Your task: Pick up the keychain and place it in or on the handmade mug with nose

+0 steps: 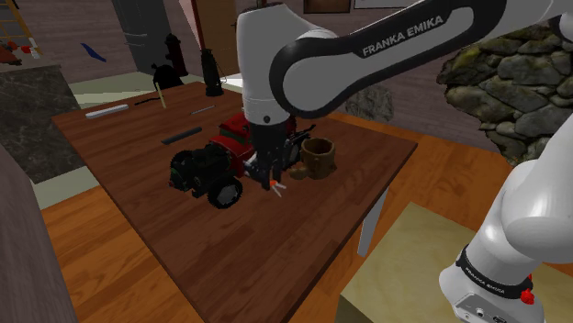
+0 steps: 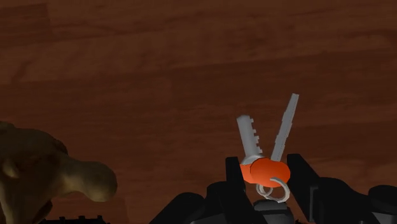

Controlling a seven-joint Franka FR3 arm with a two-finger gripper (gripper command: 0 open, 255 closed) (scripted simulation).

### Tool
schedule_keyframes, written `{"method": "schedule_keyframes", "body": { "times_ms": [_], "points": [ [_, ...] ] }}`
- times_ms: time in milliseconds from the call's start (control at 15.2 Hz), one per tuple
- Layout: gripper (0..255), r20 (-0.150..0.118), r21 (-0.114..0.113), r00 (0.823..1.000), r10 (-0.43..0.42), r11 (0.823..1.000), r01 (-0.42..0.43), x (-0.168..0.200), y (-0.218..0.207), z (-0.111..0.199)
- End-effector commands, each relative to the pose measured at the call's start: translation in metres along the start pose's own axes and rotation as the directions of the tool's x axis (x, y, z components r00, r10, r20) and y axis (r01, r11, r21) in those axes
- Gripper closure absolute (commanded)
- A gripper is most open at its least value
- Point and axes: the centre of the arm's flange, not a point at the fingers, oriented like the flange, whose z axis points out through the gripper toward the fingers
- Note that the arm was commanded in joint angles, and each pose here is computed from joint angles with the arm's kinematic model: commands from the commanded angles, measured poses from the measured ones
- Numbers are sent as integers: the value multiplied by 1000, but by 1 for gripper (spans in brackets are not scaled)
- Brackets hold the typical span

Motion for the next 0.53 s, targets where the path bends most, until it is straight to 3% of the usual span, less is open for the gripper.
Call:
{"method": "schedule_keyframes", "body": {
  "times_ms": [0, 462],
  "points": [
    [255, 0, 0, 1000, 0, 1000, 0, 0, 0, -10],
    [255, 0, 0, 1000, 0, 1000, 0, 1, 0, -45]
  ]
}}
